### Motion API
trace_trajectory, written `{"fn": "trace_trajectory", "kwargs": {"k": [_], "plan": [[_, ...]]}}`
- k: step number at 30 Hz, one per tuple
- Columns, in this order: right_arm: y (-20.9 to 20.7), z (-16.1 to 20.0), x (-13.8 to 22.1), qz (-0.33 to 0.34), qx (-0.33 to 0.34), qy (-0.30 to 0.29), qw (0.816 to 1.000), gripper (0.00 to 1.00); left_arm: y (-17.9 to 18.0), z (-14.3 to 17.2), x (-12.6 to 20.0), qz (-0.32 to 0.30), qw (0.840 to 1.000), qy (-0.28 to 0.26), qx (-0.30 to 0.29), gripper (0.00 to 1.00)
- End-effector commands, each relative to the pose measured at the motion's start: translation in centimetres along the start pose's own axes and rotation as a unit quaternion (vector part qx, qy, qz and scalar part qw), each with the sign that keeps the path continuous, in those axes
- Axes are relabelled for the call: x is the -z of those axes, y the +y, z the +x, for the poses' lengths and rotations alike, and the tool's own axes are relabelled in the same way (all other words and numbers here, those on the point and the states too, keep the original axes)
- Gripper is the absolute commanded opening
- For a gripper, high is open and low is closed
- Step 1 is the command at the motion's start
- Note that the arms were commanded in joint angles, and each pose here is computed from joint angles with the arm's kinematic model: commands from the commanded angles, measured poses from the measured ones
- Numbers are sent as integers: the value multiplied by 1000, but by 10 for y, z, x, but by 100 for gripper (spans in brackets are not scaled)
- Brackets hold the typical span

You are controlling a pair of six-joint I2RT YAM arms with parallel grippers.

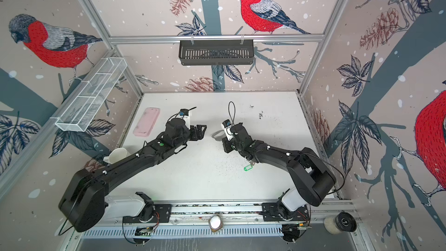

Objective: Attach keys to a key ring
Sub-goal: Pick up the keyring from the center of the table.

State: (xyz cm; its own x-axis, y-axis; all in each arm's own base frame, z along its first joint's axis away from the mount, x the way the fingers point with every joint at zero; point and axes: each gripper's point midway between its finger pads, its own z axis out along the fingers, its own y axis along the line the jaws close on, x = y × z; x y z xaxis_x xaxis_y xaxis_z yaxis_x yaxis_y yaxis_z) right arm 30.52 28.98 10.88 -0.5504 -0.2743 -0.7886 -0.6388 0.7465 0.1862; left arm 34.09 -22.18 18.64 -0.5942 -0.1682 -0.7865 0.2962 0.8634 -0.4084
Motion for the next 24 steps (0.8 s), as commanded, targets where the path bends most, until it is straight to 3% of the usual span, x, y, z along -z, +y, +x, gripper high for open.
{"fn": "trace_trajectory", "kwargs": {"k": [1,14,24], "plan": [[-1,-24,8,7,19,-51,999,0,-14,-12,7,31,999,-19,-16,80],[1,-77,31,11,60,-142,988,0,-42,-37,24,95,993,-60,-37,81],[9,-106,46,-3,78,-186,979,0,-57,-35,27,142,987,-65,-46,80]]}}
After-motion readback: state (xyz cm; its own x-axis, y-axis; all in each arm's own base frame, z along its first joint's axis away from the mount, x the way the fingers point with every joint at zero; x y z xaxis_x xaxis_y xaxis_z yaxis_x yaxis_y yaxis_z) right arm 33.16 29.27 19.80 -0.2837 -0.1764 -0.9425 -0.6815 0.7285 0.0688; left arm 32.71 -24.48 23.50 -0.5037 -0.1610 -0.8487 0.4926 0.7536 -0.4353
